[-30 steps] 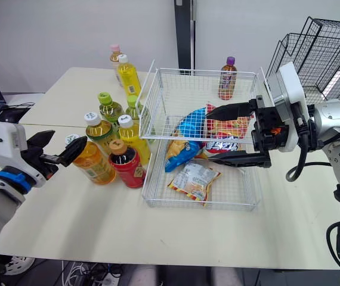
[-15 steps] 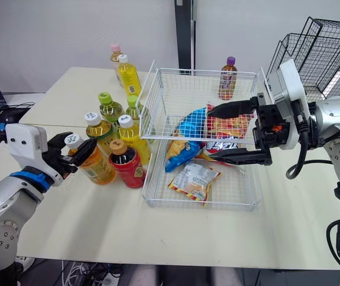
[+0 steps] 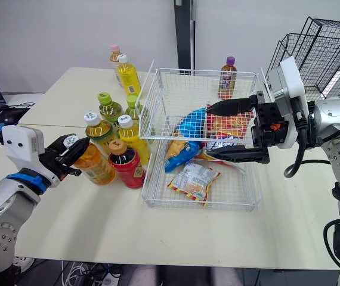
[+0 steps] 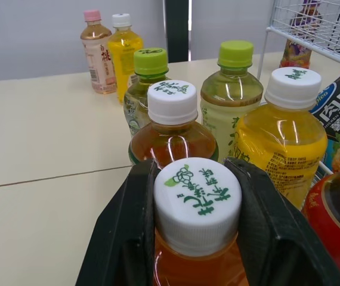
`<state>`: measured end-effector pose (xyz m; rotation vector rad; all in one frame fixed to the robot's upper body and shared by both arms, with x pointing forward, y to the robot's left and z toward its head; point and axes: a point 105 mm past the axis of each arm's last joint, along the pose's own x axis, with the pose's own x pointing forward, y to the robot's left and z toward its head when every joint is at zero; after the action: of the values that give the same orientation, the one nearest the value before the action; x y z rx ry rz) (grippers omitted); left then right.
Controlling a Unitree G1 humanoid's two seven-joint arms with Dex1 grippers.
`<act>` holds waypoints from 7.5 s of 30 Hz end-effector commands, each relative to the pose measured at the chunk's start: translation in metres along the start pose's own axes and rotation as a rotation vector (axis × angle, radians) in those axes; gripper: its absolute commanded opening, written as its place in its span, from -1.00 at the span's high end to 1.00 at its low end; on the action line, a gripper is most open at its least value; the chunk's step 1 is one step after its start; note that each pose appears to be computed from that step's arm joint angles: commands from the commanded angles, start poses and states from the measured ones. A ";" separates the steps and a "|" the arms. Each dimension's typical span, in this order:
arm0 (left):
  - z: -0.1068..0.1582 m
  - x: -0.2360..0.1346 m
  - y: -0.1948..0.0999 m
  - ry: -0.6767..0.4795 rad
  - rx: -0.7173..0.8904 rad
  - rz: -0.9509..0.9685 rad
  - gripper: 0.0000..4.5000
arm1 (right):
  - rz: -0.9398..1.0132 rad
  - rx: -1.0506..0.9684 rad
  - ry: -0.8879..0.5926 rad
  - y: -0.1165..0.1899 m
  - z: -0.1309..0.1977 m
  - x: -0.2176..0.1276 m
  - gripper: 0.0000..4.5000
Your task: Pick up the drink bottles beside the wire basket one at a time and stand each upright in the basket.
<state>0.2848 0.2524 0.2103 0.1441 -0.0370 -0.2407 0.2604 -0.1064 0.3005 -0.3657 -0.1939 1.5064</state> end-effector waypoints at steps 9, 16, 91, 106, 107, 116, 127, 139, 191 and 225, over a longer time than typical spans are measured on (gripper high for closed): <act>0.074 -0.023 0.012 -0.004 0.094 -0.243 0.40 | -0.040 -0.066 0.000 0.003 0.012 -0.004 -1.00; 0.132 -0.025 0.009 -0.037 0.097 -0.359 0.40 | -0.106 -0.074 0.012 0.005 0.016 -0.012 -1.00; 0.248 0.173 -0.250 -0.328 0.078 -0.937 -0.56 | -0.921 -0.143 0.109 0.031 0.007 -0.066 -1.00; 0.254 0.135 -0.168 -0.298 0.145 -1.091 -0.98 | -0.875 -0.150 0.096 0.024 0.010 -0.063 -1.00; 0.254 0.131 -0.158 -0.297 0.145 -1.080 -0.98 | -0.866 -0.148 0.096 0.022 0.011 -0.062 -1.00; 0.250 0.090 -0.067 -0.298 0.136 -0.842 -0.98 | -0.749 -0.123 0.091 0.015 0.009 -0.059 -1.00; 0.155 0.025 0.049 -0.048 0.162 -0.469 -0.98 | -0.455 -0.062 0.152 0.021 0.003 -0.047 -1.00; 0.046 -0.011 0.060 0.082 -0.007 -0.337 -0.98 | -0.287 -0.036 0.122 0.021 -0.011 -0.015 -1.00; 0.028 0.085 -0.003 -0.028 -0.042 -0.072 -0.58 | -0.268 0.007 0.080 0.046 -0.008 -0.003 -1.00; 0.166 0.040 0.019 -0.206 0.104 -0.393 0.40 | -0.564 -0.157 0.059 0.029 0.009 -0.034 -1.00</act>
<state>0.3301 0.2425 0.3531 0.2078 -0.1533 -0.6081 0.2332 -0.1349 0.2883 -0.3995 -0.2609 0.9806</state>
